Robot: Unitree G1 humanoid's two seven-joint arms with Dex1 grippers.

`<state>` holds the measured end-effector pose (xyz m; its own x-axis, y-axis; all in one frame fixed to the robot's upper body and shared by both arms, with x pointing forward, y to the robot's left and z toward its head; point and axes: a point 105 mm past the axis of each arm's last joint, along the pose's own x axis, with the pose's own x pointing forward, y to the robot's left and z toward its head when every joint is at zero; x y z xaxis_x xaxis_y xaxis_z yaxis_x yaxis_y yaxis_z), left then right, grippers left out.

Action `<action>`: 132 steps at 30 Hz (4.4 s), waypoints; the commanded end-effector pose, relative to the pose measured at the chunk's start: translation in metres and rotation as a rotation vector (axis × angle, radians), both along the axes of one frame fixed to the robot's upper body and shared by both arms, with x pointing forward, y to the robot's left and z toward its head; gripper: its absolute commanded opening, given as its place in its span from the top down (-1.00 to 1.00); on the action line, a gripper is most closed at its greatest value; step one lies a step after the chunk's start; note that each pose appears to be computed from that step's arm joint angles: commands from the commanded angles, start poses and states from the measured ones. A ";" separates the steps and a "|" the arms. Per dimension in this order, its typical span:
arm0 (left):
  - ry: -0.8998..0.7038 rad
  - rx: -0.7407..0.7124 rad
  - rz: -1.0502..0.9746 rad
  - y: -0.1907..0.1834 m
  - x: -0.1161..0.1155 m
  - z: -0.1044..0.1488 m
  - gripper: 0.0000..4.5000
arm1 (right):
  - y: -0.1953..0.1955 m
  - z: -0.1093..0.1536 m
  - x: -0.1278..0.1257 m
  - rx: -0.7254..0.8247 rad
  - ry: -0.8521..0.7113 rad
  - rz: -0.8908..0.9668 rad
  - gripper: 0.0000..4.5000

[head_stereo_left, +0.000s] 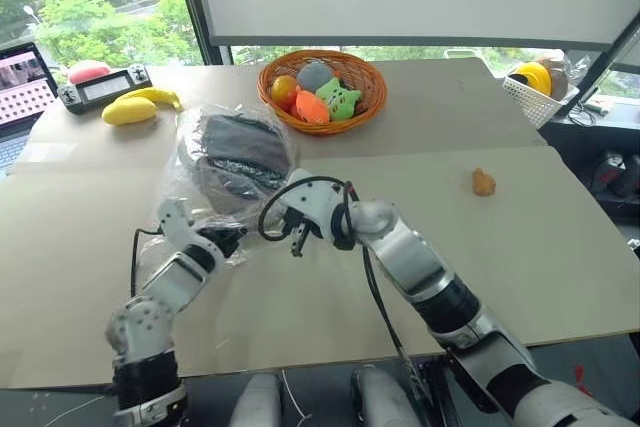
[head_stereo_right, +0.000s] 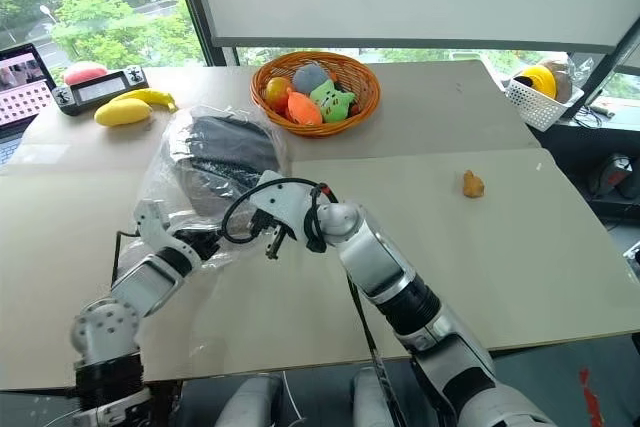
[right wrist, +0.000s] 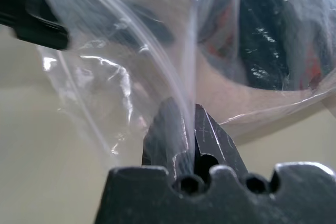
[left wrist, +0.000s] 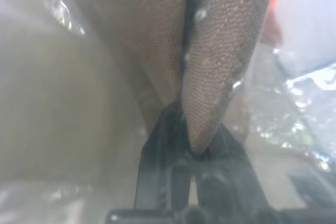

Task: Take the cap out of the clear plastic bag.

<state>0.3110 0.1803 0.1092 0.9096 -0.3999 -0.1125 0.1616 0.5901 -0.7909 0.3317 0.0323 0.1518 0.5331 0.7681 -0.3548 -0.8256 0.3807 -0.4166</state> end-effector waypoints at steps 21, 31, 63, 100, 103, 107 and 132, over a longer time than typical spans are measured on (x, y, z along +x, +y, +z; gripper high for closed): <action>0.069 -0.404 0.181 0.035 -0.007 0.038 0.99 | -0.008 0.005 0.005 0.007 -0.038 -0.049 1.00; 0.016 -0.512 0.078 -0.022 0.010 0.076 0.99 | -0.007 0.005 0.005 0.005 -0.036 -0.058 1.00; 0.252 -0.209 -0.147 -0.007 -0.067 -0.012 0.99 | -0.015 0.014 0.015 0.028 -0.060 -0.122 1.00; 0.293 -0.010 -0.999 0.011 -0.148 0.077 0.99 | -0.018 0.017 0.028 0.062 -0.083 -0.162 1.00; 0.259 -0.001 -1.086 0.011 -0.147 0.102 0.99 | -0.016 0.017 0.028 0.058 -0.085 -0.152 1.00; 0.167 -0.057 -1.171 0.007 -0.141 0.135 0.99 | -0.014 0.017 0.028 0.057 -0.087 -0.142 1.00; 0.281 -0.130 -1.222 0.018 -0.233 0.035 0.99 | -0.011 0.016 0.028 0.049 -0.084 -0.123 1.00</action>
